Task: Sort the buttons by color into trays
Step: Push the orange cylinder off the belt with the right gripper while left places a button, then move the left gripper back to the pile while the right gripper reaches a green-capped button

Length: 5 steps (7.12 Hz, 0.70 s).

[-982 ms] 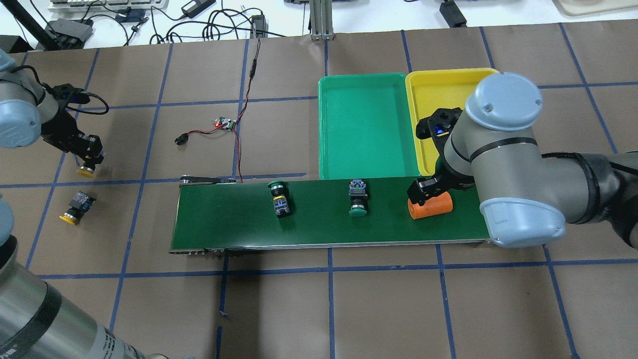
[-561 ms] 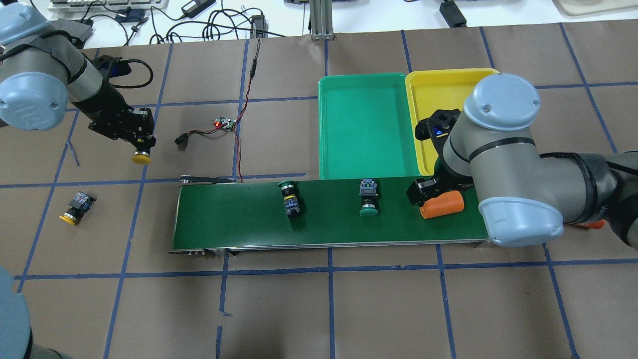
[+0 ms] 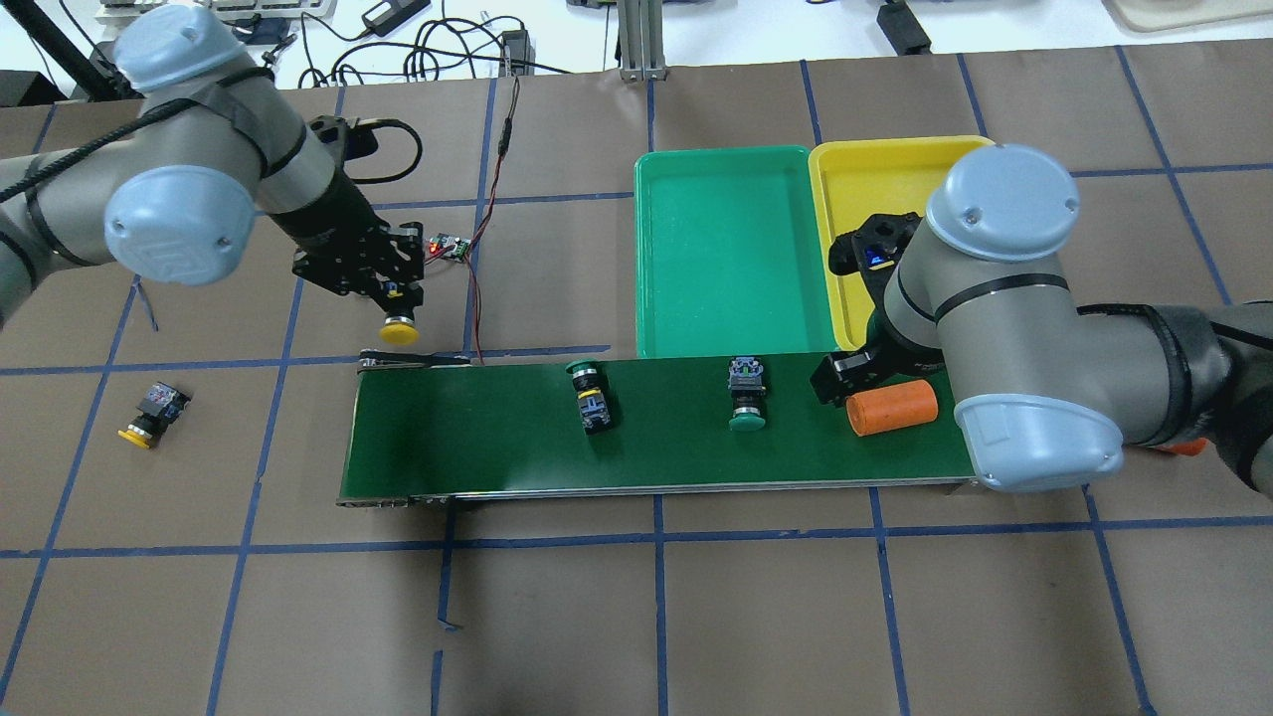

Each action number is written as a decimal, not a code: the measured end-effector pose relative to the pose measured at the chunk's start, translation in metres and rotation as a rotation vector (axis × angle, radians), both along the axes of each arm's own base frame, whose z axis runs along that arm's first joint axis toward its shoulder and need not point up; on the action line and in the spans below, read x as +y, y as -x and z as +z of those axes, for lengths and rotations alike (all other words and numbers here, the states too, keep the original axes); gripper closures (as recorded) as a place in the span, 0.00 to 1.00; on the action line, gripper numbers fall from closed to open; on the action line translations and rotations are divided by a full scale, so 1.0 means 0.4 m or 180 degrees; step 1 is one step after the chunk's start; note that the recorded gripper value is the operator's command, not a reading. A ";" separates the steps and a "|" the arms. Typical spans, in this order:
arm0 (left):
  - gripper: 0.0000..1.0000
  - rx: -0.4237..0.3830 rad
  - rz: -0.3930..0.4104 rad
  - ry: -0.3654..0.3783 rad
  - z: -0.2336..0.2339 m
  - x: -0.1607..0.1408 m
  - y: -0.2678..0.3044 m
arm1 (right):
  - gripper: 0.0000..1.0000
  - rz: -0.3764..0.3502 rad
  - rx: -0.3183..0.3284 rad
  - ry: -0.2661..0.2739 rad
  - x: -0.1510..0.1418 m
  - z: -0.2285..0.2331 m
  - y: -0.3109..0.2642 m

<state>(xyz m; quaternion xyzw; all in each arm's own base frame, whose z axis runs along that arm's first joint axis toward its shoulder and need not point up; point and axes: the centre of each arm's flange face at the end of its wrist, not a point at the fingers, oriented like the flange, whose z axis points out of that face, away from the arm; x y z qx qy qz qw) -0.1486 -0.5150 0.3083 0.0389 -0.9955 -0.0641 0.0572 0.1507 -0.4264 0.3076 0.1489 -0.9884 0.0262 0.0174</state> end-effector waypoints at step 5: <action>0.16 -0.0214 0.0079 -0.0090 -0.093 0.067 0.065 | 0.00 0.0004 -0.0002 -0.0047 -0.006 -0.022 -0.001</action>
